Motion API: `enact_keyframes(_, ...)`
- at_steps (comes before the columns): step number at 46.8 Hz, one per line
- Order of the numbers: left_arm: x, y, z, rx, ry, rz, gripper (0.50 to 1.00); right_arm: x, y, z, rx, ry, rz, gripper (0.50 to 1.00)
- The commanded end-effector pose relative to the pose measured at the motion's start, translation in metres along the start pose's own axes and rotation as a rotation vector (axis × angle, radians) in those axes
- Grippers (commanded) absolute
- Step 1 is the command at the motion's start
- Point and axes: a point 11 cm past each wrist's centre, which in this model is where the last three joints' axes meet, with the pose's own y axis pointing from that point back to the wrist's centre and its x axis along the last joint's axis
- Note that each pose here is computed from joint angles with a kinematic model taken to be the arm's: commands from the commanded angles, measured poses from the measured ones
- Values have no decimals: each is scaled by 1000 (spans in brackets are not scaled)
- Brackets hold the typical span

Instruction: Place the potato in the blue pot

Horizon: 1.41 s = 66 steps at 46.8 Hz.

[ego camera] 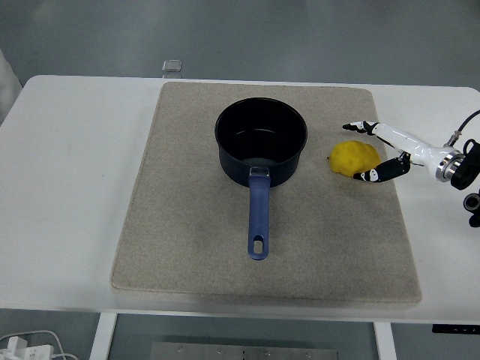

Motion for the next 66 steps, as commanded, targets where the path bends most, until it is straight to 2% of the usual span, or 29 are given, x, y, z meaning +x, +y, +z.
enact_keyframes(1, 0, 0, 0, 0, 0, 0, 999, -4, -4, -2, 4, -3, -4, 891)
enact_keyframes(5, 0, 0, 0, 0, 0, 0, 999, -7, -7, -2, 4, -6, -10, 811)
enact_keyframes(14, 0, 0, 1, -1, 0, 0, 999, -11, -7, 3, -13, 7, -21, 795)
enact_keyframes(22, 0, 0, 1, -1, 0, 0, 999, -15, -8, 4, -14, 6, -34, 611)
enact_keyframes(26, 0, 0, 0, 0, 0, 0, 999, -15, -8, 3, -13, 6, -39, 500)
enact_keyframes(42, 0, 0, 1, -1, 0, 0, 999, -18, -9, 3, -16, -14, -69, 500)
enact_keyframes(66, 0, 0, 1, -1, 0, 0, 999, -11, -8, 4, -22, -33, -48, 500)
